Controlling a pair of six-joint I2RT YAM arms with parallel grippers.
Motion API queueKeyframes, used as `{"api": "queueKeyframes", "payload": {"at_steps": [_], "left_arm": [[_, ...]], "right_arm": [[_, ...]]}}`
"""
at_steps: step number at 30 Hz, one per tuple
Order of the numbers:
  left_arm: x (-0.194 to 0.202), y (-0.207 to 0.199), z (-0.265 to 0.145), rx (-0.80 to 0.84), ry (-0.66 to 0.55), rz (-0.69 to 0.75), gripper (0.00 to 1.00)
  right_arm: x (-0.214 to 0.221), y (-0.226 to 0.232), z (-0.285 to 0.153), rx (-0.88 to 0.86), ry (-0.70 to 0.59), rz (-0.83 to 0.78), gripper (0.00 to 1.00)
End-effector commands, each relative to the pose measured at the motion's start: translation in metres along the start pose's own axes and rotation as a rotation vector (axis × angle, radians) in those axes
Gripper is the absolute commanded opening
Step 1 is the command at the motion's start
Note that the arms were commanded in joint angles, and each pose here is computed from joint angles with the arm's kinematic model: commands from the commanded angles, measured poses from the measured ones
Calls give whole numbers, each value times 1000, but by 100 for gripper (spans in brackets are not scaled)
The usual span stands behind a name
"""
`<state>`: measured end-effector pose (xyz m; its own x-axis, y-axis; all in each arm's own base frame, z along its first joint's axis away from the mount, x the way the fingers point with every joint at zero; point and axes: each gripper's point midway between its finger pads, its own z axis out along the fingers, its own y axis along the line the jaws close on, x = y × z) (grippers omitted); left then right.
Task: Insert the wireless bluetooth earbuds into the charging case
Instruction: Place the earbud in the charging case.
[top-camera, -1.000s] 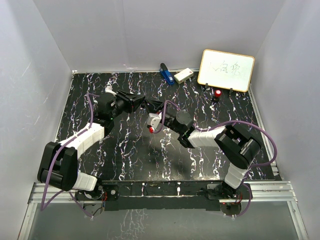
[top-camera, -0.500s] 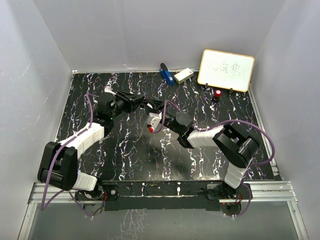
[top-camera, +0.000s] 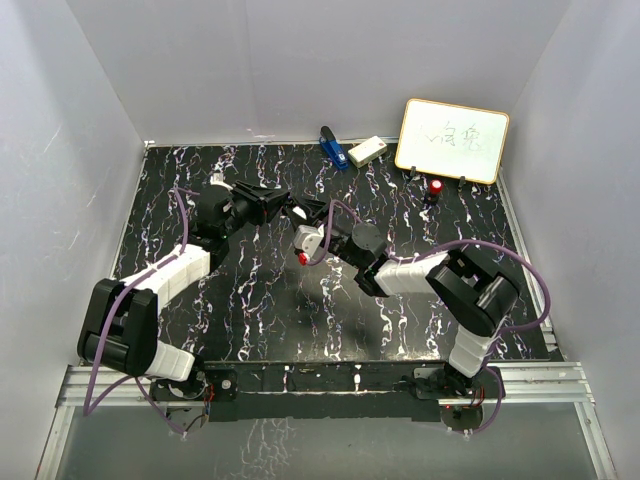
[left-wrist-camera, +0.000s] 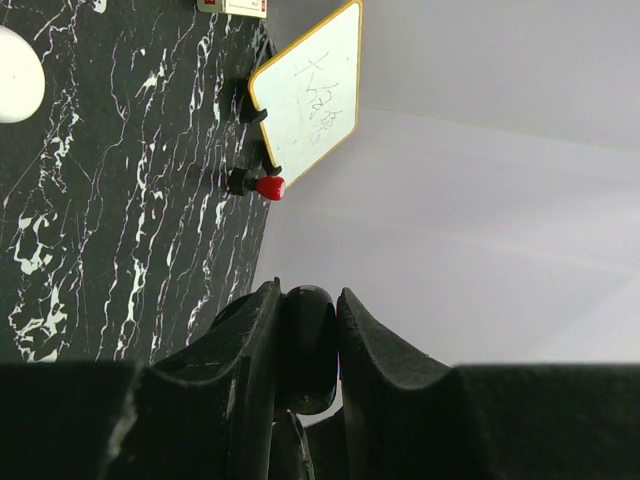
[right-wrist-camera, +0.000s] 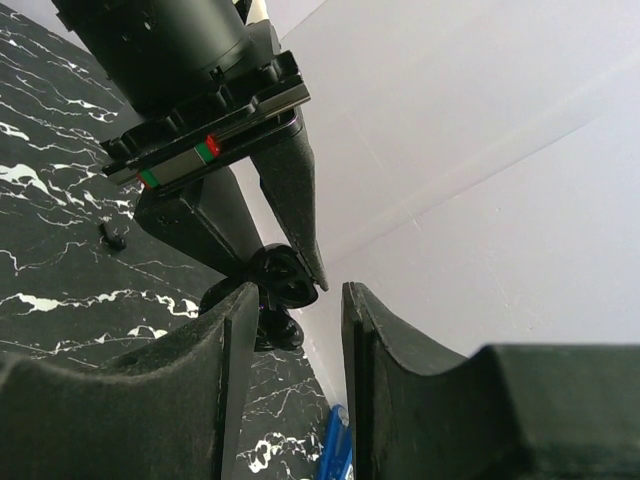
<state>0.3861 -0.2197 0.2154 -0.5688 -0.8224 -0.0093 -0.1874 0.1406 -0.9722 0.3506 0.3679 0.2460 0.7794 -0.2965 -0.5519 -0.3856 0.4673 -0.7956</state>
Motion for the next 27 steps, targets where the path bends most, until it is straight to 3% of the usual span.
{"api": "queueKeyframes", "payload": {"at_steps": [1,9,15,24,27], "left_arm": [[-2,-34,0,88,-6,12,0],[-4,-37,6,86,-11,14,0],[-4,-38,6,87,-8,14,0],[-2,-47,0,107,-5,18,0],[-1,-49,-1,111,-2,19,0]], "right_arm": [[-27,-26,-2,64,-66,6,38],[-23,-54,-30,177,44,88,49],[-13,-71,-39,281,141,293,59],[19,-77,-24,410,308,574,60],[29,-75,-21,429,350,593,60]]}}
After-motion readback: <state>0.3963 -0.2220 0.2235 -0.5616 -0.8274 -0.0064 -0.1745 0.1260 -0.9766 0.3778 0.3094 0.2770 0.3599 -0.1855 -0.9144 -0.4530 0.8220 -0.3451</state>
